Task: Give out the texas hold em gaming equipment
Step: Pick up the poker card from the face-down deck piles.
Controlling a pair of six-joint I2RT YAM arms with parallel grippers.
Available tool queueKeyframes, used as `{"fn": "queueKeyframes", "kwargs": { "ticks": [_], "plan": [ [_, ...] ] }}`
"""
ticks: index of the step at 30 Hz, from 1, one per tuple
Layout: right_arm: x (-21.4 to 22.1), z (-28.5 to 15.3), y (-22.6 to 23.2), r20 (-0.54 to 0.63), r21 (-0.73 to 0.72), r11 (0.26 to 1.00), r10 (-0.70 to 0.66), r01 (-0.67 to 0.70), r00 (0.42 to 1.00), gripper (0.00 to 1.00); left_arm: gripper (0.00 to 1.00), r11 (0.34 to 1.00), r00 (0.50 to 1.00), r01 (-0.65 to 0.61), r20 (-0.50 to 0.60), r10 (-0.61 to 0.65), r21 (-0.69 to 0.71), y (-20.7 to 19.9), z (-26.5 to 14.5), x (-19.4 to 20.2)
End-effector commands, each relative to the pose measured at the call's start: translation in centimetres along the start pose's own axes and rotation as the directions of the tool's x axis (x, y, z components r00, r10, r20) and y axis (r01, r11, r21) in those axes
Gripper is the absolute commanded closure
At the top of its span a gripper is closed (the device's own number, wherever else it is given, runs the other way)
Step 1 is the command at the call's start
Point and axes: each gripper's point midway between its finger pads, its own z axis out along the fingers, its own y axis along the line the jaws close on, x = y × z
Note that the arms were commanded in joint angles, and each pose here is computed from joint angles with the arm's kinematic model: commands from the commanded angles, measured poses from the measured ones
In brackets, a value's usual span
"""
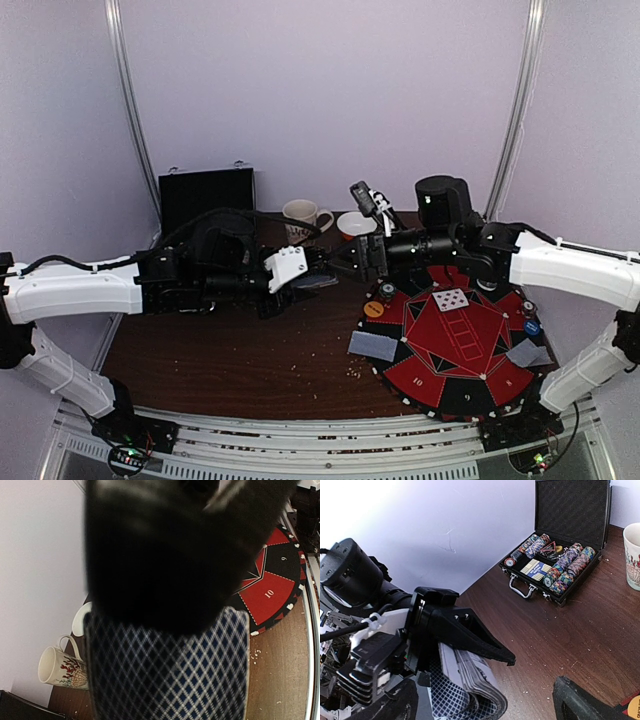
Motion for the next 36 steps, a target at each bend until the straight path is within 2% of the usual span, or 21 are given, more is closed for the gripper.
{"fn": "queueKeyframes", "kwargs": {
  "ticks": [1,8,15,20,28,33,36],
  "plan": [
    [-1.4,0.3,0.6,0.023,0.000,0.999,-0.050,0.050,0.998,0.05,0.64,1.000,0.995,-0.006,0.096,0.009,-0.029,0.9,-1.2,-2.7],
    [-0.6,1.7,-0.1,-0.016,0.008,0.999,-0.048,0.048,0.999,0.11,0.64,1.000,0.995,-0.008,0.098,0.010,-0.023,0.8,-1.2,-2.7],
    [-0.1,1.5,-1.2,-0.031,0.078,0.995,-0.062,0.064,0.998,0.17,0.64,1.000,0.995,-0.006,0.101,0.009,-0.025,0.8,-1.2,-2.7],
    [-0.5,0.5,-2.3,-0.025,0.167,0.982,-0.081,0.084,0.996,0.29,0.65,1.000,0.995,-0.006,0.098,0.009,-0.026,0.8,-1.1,-2.6],
    [-0.8,-0.7,-2.5,-0.064,0.222,0.970,-0.091,0.103,0.994,0.52,0.66,0.999,0.996,-0.006,0.094,0.010,-0.040,1.1,-1.1,-2.5],
    [-1.0,-1.3,-1.9,-0.076,0.217,0.971,-0.089,0.104,0.993,0.55,0.66,0.999,0.995,-0.005,0.094,0.008,-0.039,1.1,-1.1,-2.5],
    [-1.1,-1.5,-1.4,-0.069,0.195,0.976,-0.086,0.098,0.994,0.62,0.66,0.999,0.996,-0.005,0.092,0.009,-0.040,1.0,-1.0,-2.5]
  ]
}}
